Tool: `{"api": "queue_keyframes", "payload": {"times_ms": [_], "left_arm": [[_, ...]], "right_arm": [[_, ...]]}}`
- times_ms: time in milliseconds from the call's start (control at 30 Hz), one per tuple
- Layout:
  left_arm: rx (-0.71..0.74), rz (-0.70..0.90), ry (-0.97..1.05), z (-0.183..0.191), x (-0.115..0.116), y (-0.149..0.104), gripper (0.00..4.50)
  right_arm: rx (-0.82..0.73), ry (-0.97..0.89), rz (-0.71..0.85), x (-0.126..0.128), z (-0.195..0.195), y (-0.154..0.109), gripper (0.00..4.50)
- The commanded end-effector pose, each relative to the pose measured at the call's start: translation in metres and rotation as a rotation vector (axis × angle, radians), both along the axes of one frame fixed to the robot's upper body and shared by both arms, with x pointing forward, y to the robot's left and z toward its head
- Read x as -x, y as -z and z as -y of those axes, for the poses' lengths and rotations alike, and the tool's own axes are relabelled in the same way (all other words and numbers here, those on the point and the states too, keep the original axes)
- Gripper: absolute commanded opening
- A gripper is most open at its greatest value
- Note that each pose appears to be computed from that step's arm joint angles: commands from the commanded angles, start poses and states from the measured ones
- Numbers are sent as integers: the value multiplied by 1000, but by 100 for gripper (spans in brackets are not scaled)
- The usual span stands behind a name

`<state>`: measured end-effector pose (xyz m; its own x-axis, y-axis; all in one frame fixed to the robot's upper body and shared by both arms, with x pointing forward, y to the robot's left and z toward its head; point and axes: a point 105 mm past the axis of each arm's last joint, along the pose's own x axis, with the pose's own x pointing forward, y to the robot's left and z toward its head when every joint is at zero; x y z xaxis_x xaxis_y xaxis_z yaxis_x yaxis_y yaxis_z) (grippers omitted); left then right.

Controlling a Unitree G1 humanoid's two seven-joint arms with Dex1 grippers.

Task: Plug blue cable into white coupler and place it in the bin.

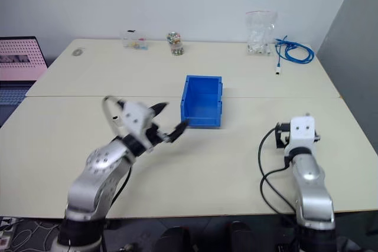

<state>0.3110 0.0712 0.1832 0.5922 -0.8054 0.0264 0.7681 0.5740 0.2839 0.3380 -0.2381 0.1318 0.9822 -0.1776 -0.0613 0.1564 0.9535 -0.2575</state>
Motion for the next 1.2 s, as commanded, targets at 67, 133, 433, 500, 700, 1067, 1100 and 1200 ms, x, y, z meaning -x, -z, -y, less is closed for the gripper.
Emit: {"api": "queue_keyframes", "payload": {"times_ms": [67,133,433,500,700,1067,1100,1200], "left_arm": [[-143,-35,389,50,11,12,450],[-183,-18,452,63,3,14,450],[-195,-1,497,73,-17,19,450],[-199,-4,499,70,-17,21,450],[-164,2,468,67,-20,18,450],[-137,42,455,72,-19,5,450],[-137,45,455,72,-19,4,450],[-135,59,452,73,-18,-1,450]], "right_arm": [[-75,26,-84,-20,25,10,421],[-117,28,-121,-28,31,16,421],[-240,73,-178,-38,52,34,421],[-259,90,-188,-37,59,38,421],[-441,71,-195,-32,58,51,384],[-460,112,-214,-30,68,69,131],[-462,111,-213,-31,68,69,113],[-426,99,-207,-32,66,67,51]]}}
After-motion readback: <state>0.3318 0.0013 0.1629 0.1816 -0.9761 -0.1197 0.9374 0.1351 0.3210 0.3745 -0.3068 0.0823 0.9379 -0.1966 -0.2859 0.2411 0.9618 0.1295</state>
